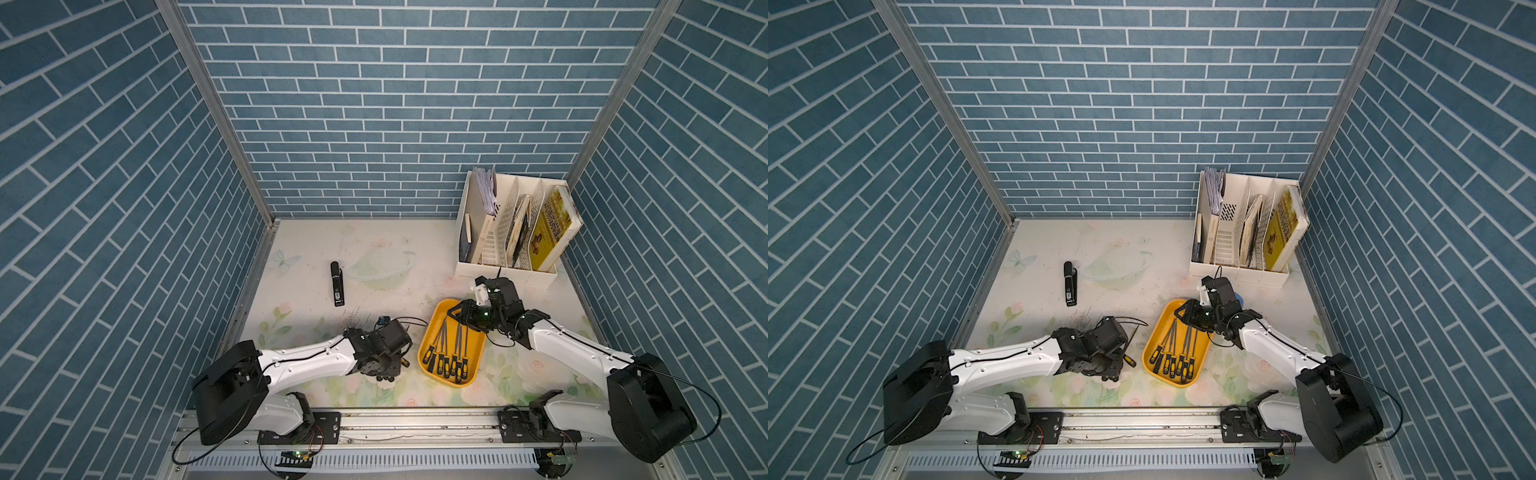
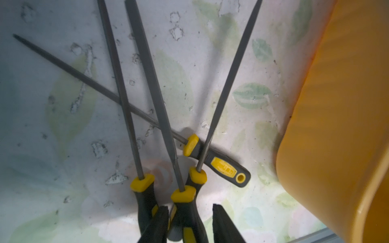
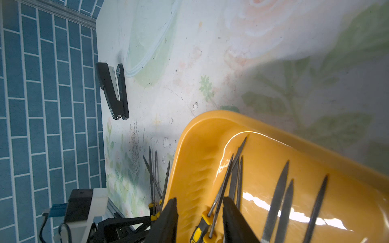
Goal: Put the file tool into the storage box
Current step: Pick up the file tool from the center of the board.
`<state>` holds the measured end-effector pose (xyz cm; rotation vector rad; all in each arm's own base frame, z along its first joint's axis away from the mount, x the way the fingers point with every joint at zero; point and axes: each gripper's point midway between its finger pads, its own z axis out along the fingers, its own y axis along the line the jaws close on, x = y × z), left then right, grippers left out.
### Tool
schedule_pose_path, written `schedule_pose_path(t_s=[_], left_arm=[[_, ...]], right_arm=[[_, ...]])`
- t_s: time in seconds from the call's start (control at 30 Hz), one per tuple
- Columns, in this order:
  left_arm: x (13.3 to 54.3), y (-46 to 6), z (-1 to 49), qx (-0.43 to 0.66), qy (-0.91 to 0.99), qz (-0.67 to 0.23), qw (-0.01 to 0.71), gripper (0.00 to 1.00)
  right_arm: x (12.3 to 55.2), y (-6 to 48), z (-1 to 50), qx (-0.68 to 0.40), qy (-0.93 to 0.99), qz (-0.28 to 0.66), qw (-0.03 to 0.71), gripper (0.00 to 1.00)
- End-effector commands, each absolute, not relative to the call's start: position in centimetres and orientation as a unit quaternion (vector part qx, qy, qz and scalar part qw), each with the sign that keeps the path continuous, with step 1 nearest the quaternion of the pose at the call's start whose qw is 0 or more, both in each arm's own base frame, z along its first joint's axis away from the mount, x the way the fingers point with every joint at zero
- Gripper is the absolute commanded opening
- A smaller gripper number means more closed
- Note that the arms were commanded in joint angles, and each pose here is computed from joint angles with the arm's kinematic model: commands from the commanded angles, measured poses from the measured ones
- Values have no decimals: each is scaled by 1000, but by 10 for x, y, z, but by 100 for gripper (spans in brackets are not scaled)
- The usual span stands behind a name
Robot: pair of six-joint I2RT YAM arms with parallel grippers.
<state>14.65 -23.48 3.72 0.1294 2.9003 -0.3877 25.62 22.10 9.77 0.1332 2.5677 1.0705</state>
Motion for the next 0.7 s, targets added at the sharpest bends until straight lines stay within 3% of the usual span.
schedule_pose_path(t_s=[0.0, 0.47, 0.67], left_arm=[[146, -235, 32, 50, 985, -126, 104, 38], [148, -232, 40, 54, 985, -118, 115, 16], [147, -236, 72, 69, 977, -155, 132, 14]], right_arm=[[252, 218, 90, 35, 913, 368, 175, 38], [255, 219, 97, 34, 910, 371, 180, 38], [256, 238, 120, 9, 886, 425, 187, 41]])
